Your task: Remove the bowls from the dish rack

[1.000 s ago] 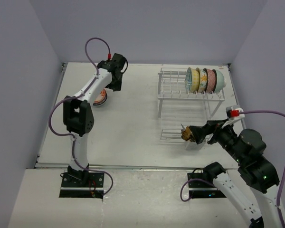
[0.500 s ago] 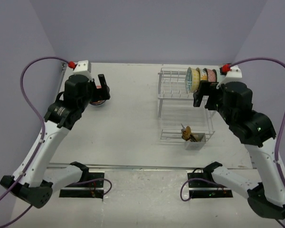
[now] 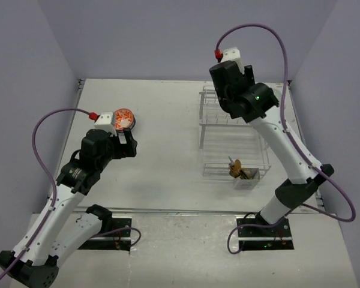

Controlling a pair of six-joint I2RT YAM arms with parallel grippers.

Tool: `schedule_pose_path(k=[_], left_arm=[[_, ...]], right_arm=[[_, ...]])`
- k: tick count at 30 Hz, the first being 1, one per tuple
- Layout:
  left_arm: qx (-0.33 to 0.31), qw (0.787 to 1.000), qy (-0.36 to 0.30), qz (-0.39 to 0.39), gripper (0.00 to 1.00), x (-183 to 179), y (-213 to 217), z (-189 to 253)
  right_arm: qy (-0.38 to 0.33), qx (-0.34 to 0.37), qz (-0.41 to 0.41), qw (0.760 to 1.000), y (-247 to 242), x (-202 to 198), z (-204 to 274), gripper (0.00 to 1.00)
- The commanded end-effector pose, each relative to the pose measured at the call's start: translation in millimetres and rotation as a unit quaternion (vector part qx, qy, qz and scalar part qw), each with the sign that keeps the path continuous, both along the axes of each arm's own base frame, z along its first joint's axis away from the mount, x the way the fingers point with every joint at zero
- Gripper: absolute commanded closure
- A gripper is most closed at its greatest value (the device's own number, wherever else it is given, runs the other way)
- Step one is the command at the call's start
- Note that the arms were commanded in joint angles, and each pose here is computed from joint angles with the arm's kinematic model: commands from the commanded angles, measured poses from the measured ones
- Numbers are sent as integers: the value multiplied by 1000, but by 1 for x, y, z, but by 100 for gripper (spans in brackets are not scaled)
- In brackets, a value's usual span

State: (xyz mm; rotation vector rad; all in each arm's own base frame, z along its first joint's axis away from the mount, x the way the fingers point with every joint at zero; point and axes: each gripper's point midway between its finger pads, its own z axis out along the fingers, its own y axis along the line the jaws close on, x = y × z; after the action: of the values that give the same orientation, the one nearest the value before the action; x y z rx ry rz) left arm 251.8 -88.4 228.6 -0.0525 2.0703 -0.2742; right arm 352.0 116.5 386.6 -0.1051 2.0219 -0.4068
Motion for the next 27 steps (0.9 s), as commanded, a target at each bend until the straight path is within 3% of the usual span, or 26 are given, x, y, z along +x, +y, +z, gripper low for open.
schedule_pose_path(k=[1, 5, 12, 25, 27], left_arm=[[18, 1000, -16, 7, 0, 8, 5, -5], [14, 1000, -6, -14, 0, 7, -3, -14], [6, 999, -7, -44, 0, 6, -13, -16], [-2, 998, -12, -64, 0, 3, -19, -15], [-3, 998, -11, -68, 0, 3, -21, -16]], right_arm=[[7, -88, -27, 996, -6, 5, 2, 32], [34, -147, -52, 987, -7, 14, -17, 42], [41, -198, -69, 977, -12, 18, -28, 48], [25, -234, -74, 969, -16, 24, -27, 48], [27, -240, -79, 967, -17, 25, -30, 52]])
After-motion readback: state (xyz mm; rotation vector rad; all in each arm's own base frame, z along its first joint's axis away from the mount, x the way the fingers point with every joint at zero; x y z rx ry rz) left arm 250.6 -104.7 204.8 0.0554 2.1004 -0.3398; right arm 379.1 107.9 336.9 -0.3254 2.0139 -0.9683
